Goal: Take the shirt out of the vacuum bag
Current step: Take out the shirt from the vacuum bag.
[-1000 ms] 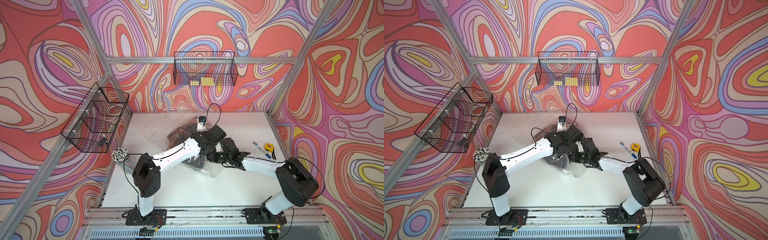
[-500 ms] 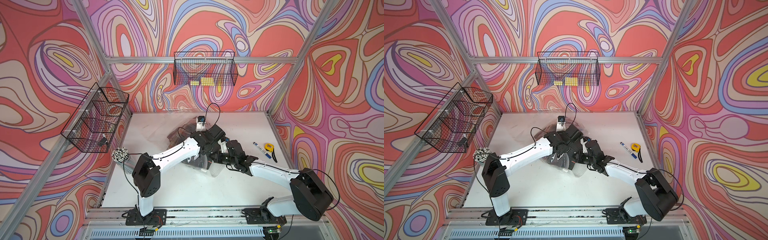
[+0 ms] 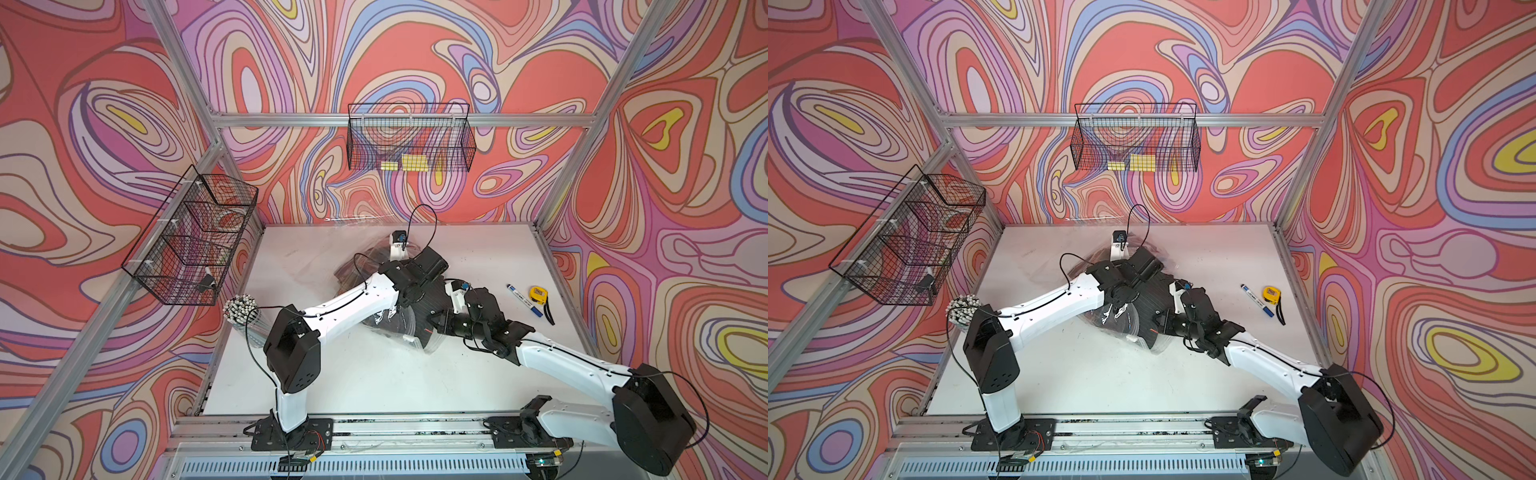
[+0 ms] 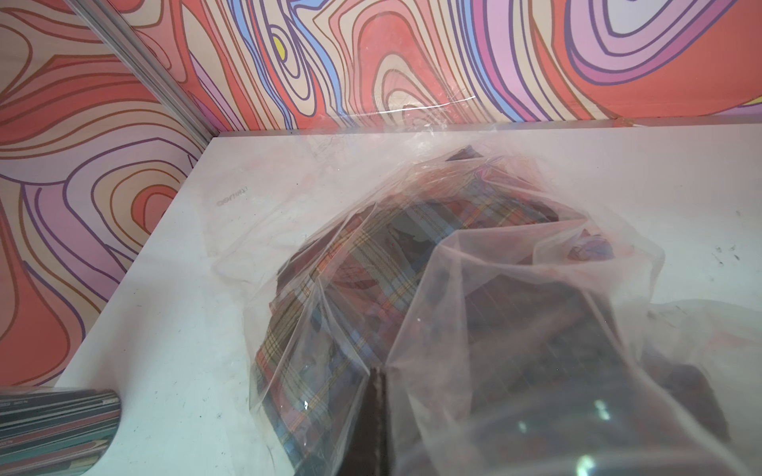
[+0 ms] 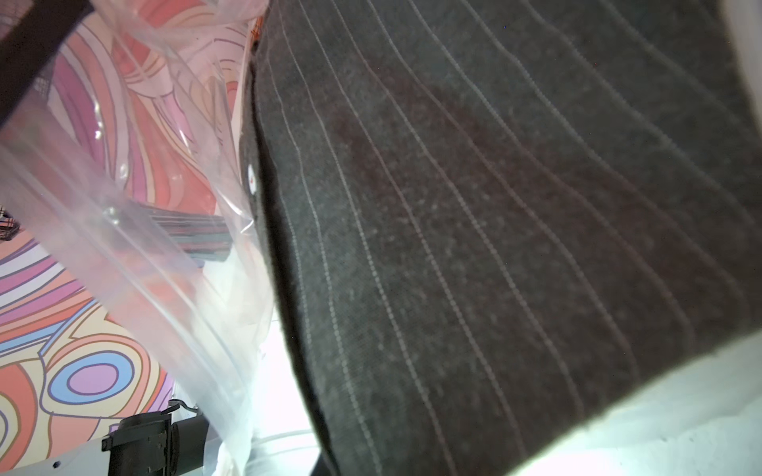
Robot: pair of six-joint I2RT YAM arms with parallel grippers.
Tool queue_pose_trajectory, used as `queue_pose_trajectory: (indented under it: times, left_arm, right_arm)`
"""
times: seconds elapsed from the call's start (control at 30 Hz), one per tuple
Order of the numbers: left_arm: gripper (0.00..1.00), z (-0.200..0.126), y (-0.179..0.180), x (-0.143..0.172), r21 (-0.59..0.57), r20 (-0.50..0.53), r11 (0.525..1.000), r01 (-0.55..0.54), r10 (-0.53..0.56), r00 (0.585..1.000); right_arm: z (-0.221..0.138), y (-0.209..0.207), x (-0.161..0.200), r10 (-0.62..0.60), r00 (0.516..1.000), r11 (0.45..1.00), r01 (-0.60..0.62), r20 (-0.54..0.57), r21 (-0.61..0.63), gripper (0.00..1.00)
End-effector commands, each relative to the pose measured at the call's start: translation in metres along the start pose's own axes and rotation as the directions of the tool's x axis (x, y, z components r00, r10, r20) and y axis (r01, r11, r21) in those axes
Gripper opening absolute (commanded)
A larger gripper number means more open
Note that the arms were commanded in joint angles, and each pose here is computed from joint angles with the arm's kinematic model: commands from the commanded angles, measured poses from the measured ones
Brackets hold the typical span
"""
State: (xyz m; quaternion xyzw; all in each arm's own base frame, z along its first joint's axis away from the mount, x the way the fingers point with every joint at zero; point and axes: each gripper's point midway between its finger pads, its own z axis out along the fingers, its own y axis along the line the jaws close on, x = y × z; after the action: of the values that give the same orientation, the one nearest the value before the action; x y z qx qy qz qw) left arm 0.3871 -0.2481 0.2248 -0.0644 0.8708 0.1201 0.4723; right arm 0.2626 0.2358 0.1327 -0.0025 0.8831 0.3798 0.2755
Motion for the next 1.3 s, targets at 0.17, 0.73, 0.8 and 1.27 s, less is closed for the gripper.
queue_pose_trajectory:
  times: [0.17,0.73,0.8,1.27]
  left_arm:
    - [0.00,0.023,-0.001,0.011,-0.032,-0.030,0.999,-0.019,0.018,0.999]
    - [0.00,0.045,0.020,0.016,-0.074,-0.047,0.997,-0.012,0.008,0.999]
    - [0.00,0.046,0.020,0.017,-0.072,-0.049,0.997,-0.007,0.004,0.999]
    - [0.00,0.045,0.027,0.019,-0.081,-0.048,0.997,-0.020,0.016,0.999]
  right_arm:
    - [-0.058,-0.021,-0.002,-0.003,0.992,0.988,-0.016,0.125,0.152,0.00]
    - [-0.160,-0.036,-0.071,-0.138,0.925,0.892,-0.038,0.353,0.450,0.00]
    - [-0.163,-0.034,-0.075,-0.148,0.923,0.892,-0.031,0.356,0.451,0.00]
    - [-0.170,-0.065,-0.071,-0.187,0.901,0.827,-0.070,0.392,0.558,0.00]
